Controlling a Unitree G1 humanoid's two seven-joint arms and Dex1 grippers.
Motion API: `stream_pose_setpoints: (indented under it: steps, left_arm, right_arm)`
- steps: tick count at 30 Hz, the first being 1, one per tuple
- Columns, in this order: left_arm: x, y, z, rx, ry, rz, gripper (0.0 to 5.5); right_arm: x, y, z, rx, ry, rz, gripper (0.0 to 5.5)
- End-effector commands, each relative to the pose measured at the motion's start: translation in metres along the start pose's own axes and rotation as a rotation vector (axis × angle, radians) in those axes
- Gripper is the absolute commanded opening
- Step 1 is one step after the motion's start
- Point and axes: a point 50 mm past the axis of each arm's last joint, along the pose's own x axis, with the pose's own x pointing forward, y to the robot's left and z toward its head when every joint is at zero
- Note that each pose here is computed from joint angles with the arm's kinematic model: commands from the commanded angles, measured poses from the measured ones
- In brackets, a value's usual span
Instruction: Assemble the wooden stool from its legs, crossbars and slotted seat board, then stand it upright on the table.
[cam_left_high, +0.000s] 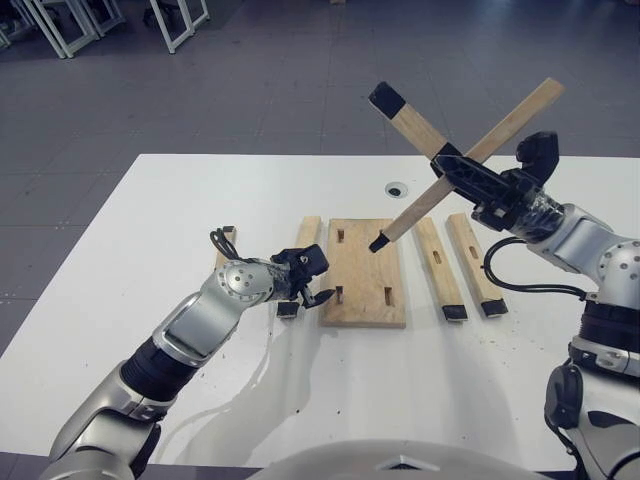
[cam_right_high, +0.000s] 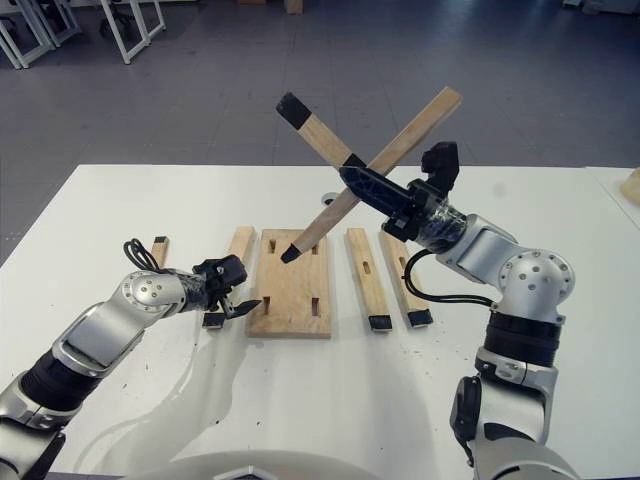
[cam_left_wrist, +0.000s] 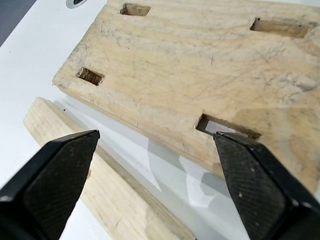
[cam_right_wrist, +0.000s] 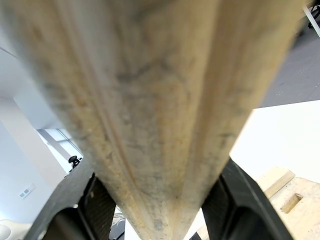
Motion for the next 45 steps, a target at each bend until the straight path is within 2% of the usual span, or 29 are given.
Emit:
stream_pose_setpoints:
  steps: [1,13,23,27,29,31,34,39,42,45]
  left_arm:
    - [0.0,-0.002,-0.004,0.001,0.018,-0.022,4.23]
    - [0.009,-0.019,-0.005,-0.017,0.013,-0.067,4.23]
    - [0.001,-0.025,-0.014,0.014,0.058,-0.109,4.23]
    - [-0.018,-0.044,-0.04,0.075,0.145,-0.248,4.23]
    - [-0.036,-0.051,-0.065,0.112,0.241,-0.346,4.23]
    - [-0.05,-0.053,-0.09,0.13,0.328,-0.415,4.23]
    - [-0.061,-0.049,-0.11,0.14,0.372,-0.452,4.23]
    - [-0.055,-0.035,-0.105,0.158,0.319,-0.406,4.23]
    - [-0.052,-0.036,-0.1,0.146,0.291,-0.386,4.23]
    - [-0.049,-0.036,-0.096,0.116,0.265,-0.341,4.23]
  right_arm:
    - [0.002,0.002,0.005,-0.021,-0.012,0.004,2.06]
    - [0.006,0.0,0.006,-0.02,-0.006,0.003,2.06]
    - [0.002,0.0,0.013,-0.051,-0.018,-0.015,2.06]
    - [0.002,0.0,0.012,-0.082,0.004,-0.02,2.06]
    - [0.003,0.0,0.01,-0.092,0.037,-0.017,2.05]
    - [0.003,0.001,0.006,-0.097,0.081,-0.009,2.05]
    - [0.002,0.001,-0.001,-0.099,0.146,-0.003,2.05]
    - [0.002,-0.01,-0.017,-0.152,0.223,-0.055,2.05]
    - [-0.008,-0.023,-0.028,-0.246,0.28,-0.162,2.05]
    - [-0.019,-0.026,-0.035,-0.286,0.268,-0.227,2.05]
